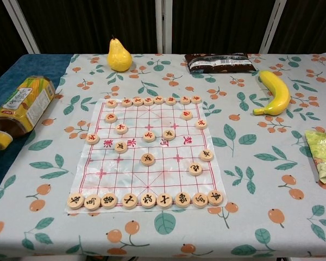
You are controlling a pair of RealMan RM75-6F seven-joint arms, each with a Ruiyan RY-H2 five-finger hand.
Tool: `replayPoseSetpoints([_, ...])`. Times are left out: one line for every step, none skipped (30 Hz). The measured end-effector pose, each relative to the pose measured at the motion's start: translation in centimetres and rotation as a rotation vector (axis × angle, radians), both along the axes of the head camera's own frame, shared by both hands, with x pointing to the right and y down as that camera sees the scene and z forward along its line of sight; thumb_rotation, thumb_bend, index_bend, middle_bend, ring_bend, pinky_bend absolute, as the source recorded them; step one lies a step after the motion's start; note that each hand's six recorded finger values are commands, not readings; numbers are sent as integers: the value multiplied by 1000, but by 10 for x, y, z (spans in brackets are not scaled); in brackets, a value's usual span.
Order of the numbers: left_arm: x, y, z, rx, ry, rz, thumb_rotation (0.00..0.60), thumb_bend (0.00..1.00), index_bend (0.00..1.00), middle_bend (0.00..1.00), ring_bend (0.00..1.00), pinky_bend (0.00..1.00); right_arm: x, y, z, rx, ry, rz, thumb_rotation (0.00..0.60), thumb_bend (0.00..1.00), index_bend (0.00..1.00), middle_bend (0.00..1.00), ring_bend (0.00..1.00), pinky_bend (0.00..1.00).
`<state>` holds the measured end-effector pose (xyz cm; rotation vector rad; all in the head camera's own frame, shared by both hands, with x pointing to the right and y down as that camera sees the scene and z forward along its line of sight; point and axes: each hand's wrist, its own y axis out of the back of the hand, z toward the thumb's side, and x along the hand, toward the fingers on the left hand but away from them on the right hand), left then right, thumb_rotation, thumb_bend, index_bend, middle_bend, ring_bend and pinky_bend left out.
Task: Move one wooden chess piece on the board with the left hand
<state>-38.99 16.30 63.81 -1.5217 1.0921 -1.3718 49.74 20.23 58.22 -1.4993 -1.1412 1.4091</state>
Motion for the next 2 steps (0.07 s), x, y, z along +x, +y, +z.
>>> replayPoseSetpoints([-12,7,-2,-4,-19,-3,600,21,32,106,0,5,-3,1,4,-11,2,-5,600,159,0,0,0,0])
replayPoseSetpoints([-22,15,-4,-14,-38,-4,600,20,32,106,0,5,-5,2,6,-21,1,-8,600,159,0,0,0,0])
